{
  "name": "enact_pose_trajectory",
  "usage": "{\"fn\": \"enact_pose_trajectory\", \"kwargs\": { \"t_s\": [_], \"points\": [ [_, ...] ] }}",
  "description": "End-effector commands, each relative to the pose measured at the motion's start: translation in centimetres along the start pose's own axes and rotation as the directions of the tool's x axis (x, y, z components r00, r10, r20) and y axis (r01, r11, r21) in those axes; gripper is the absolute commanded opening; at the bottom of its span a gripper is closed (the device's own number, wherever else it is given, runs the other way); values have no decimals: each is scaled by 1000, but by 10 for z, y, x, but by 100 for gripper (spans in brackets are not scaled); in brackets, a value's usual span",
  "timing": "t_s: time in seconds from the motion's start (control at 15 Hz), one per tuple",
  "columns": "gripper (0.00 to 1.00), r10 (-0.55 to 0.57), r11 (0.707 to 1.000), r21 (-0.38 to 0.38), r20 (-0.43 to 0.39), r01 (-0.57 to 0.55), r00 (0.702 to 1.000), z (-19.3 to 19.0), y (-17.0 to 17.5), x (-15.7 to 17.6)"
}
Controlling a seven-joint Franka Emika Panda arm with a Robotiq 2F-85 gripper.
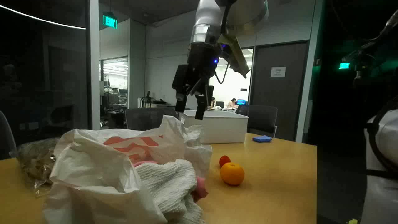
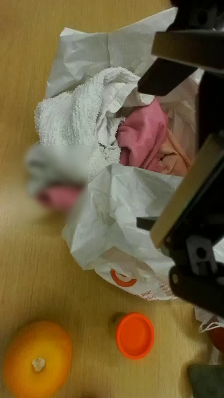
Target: Take the clothes out of the plastic bag and place them on the table
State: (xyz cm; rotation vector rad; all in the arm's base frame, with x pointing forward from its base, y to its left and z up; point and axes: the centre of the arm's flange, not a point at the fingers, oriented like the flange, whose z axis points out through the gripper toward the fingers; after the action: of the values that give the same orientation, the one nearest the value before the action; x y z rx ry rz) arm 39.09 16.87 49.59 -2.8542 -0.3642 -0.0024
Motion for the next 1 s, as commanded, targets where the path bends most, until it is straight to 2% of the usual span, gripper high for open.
{"fn": "enact_pose_trajectory", "kwargs": {
  "t_s": [0.0,0.47,0.73,0.93],
  "points": [
    [100,-1,1000,0,-4,1,1000,-2,-1,1],
    [100,4,1000,-1,6,-4,1000,3,2,0],
    [100,-125,990,-59,7,126,992,17,-50,-14],
    [100,-268,960,-74,35,270,963,42,-94,-24]
  ]
}}
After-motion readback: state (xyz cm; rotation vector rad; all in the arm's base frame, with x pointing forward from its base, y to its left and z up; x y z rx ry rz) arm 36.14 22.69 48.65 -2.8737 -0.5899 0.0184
